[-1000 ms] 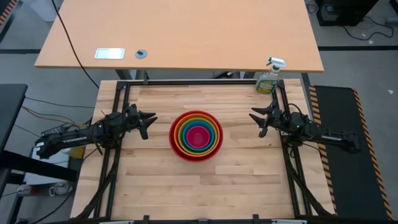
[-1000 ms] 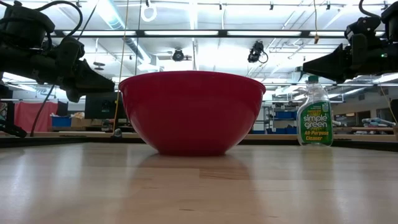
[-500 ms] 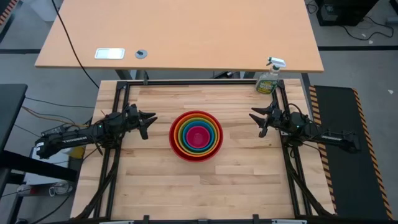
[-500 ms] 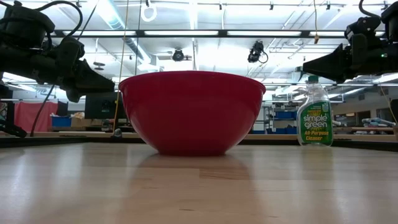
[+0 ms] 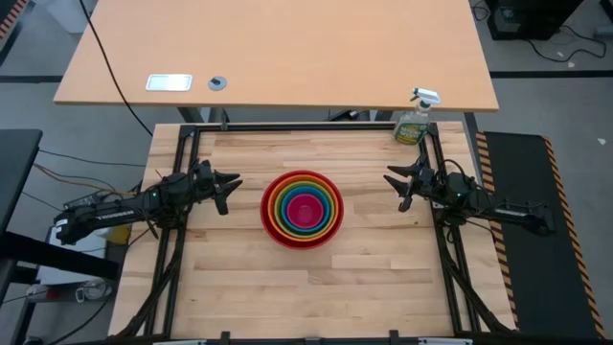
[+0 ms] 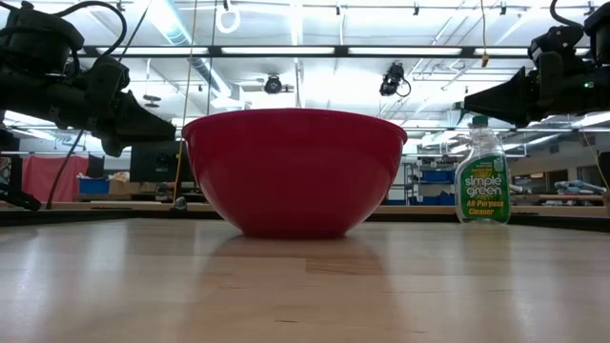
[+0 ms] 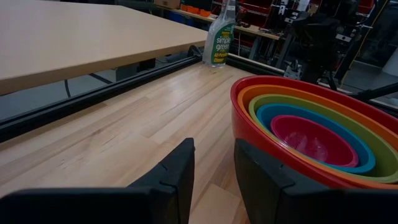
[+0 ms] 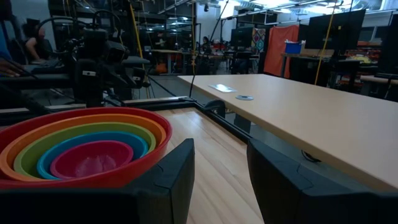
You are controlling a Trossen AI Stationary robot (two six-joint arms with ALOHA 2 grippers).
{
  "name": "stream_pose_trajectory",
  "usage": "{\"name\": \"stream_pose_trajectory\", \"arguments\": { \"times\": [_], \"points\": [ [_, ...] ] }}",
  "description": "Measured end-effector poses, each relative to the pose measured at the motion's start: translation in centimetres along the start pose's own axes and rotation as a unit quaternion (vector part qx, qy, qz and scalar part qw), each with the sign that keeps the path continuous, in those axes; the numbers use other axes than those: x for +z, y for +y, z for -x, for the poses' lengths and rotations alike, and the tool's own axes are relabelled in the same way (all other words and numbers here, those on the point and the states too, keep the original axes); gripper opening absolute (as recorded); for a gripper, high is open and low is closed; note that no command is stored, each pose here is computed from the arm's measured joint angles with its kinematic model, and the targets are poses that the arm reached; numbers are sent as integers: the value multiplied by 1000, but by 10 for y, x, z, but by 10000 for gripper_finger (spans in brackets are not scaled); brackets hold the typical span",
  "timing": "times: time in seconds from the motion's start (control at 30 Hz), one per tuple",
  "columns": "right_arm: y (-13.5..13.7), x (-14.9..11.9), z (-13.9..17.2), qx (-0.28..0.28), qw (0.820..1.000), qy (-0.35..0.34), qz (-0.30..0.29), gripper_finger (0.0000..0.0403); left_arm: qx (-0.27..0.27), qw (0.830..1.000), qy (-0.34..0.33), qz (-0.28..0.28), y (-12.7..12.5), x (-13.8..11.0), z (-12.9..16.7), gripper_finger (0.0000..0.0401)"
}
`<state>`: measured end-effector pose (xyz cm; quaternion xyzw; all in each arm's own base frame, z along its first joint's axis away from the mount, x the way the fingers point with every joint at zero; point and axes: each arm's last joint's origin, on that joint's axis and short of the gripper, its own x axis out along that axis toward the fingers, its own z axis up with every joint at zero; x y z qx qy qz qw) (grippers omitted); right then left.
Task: Nest bowls inside each other
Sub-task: Return to Home Position
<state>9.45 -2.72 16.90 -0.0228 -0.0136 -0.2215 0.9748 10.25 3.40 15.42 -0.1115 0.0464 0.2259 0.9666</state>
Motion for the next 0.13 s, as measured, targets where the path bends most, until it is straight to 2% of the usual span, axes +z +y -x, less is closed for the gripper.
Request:
{"name": "stream_pose_trajectory", "arguments": {
  "times": [0.13],
  "points": [
    [0, 0, 0, 0, 1000, 0, 0, 155, 0, 1000, 0, 0, 0, 0, 0, 117]
  ]
}}
